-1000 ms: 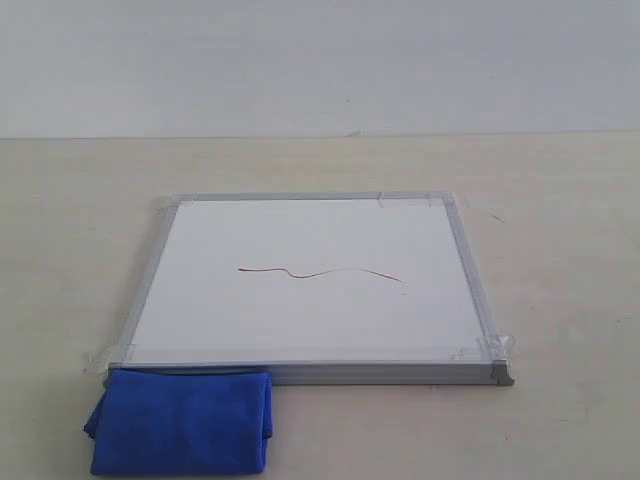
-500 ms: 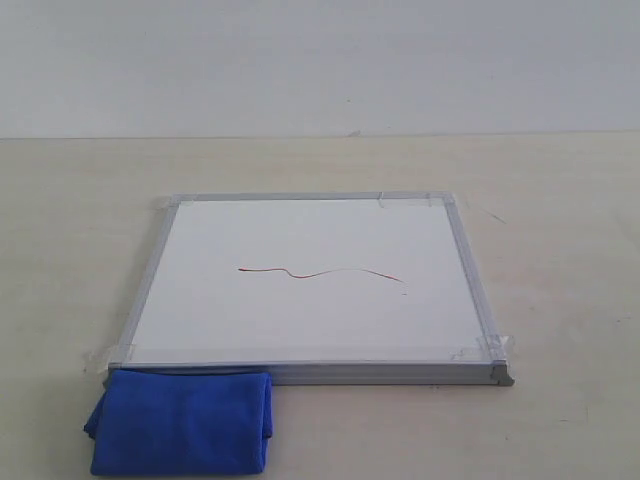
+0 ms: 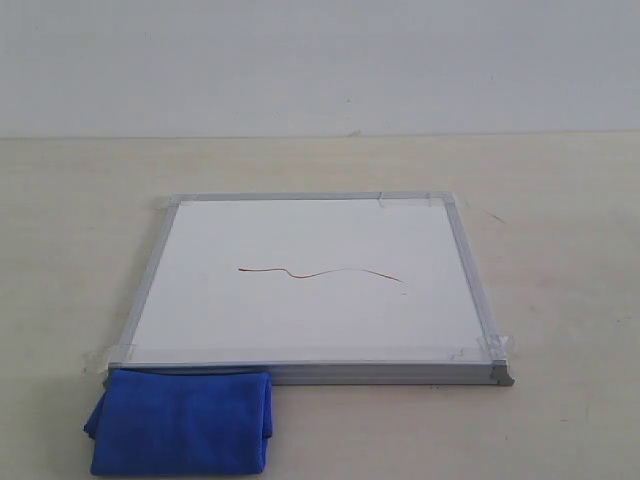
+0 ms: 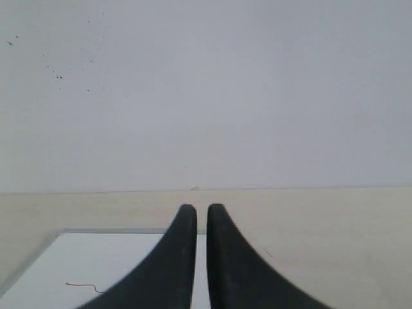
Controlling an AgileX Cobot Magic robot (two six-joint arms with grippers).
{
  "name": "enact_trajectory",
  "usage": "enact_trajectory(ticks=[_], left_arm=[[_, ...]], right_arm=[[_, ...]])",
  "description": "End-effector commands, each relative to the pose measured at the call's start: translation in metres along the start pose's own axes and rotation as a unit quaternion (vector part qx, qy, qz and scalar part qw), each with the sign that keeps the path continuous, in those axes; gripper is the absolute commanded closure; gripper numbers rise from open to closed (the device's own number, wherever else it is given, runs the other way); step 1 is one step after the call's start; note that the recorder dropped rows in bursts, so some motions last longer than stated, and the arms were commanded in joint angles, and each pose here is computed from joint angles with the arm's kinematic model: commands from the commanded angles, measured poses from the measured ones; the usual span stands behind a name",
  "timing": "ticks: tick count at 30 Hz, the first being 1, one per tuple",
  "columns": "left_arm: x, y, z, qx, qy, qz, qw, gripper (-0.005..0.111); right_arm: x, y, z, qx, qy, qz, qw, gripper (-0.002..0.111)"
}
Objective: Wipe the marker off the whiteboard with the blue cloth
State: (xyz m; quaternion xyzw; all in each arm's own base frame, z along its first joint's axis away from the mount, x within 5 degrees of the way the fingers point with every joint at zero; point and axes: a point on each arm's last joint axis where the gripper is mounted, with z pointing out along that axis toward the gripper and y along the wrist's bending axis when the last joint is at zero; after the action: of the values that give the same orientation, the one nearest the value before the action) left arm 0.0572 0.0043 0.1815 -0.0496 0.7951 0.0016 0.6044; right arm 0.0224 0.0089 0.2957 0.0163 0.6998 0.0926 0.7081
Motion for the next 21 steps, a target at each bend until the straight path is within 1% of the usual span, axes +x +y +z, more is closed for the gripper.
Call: enact_trajectory(ticks=[1,3,4,5,6,8,10,12,14,17,19,21], left_arm=[[-0.003,0.000,-0.001,0.001,-0.011,-0.002,1.000,0.102],[-0.003,0.000,-0.001,0.001,-0.011,-0.002,1.000,0.102],[-0.003,0.000,-0.001,0.001,-0.011,-0.002,1.000,0.102],[-0.003,0.000,-0.001,0.001,-0.011,-0.002,1.000,0.102],[-0.003,0.000,-0.001,0.001,-0.011,-0.002,1.000,0.102],[-0.003,0.000,-0.001,0.001,-0.011,-0.002,1.000,0.102],[-0.003,0.000,-0.001,0.001,-0.011,-0.002,1.000,0.102],[-0.003,0.000,-0.001,0.001,-0.011,-0.002,1.000,0.102],[-0.003,0.000,-0.001,0.001,-0.011,-0.002,1.000,0.102],[-0.003,0.000,-0.001,0.001,-0.011,-0.002,1.000,0.102],[-0.003,0.000,-0.001,0.001,-0.011,-0.002,1.000,0.102],[-0.003,0.000,-0.001,0.001,-0.011,-0.002,1.000,0.102]], right_arm=[[-0.004,0.002,-0.004,-0.003,0.016,0.001,1.000,0.104],[-0.005,0.002,-0.004,-0.003,0.009,0.001,1.000,0.104],[-0.009,0.002,-0.004,-0.004,-0.015,0.007,1.000,0.104],[-0.014,0.004,-0.005,-0.013,-0.044,0.043,0.998,0.104],[-0.017,0.005,-0.005,-0.021,-0.058,0.064,0.996,0.104],[-0.025,0.005,-0.006,-0.028,-0.098,0.086,0.991,0.104],[-0.037,0.007,-0.005,-0.031,-0.110,0.086,0.990,0.104],[-0.051,0.009,0.003,-0.029,-0.102,0.064,0.992,0.104],[-0.068,0.011,0.016,-0.033,-0.088,0.064,0.993,0.104],[-0.095,0.018,0.046,-0.051,-0.042,0.034,0.997,0.104],[-0.109,0.027,0.070,-0.090,0.011,-0.022,0.996,0.104],[-0.116,0.036,0.093,-0.147,0.053,-0.091,0.984,0.104]])
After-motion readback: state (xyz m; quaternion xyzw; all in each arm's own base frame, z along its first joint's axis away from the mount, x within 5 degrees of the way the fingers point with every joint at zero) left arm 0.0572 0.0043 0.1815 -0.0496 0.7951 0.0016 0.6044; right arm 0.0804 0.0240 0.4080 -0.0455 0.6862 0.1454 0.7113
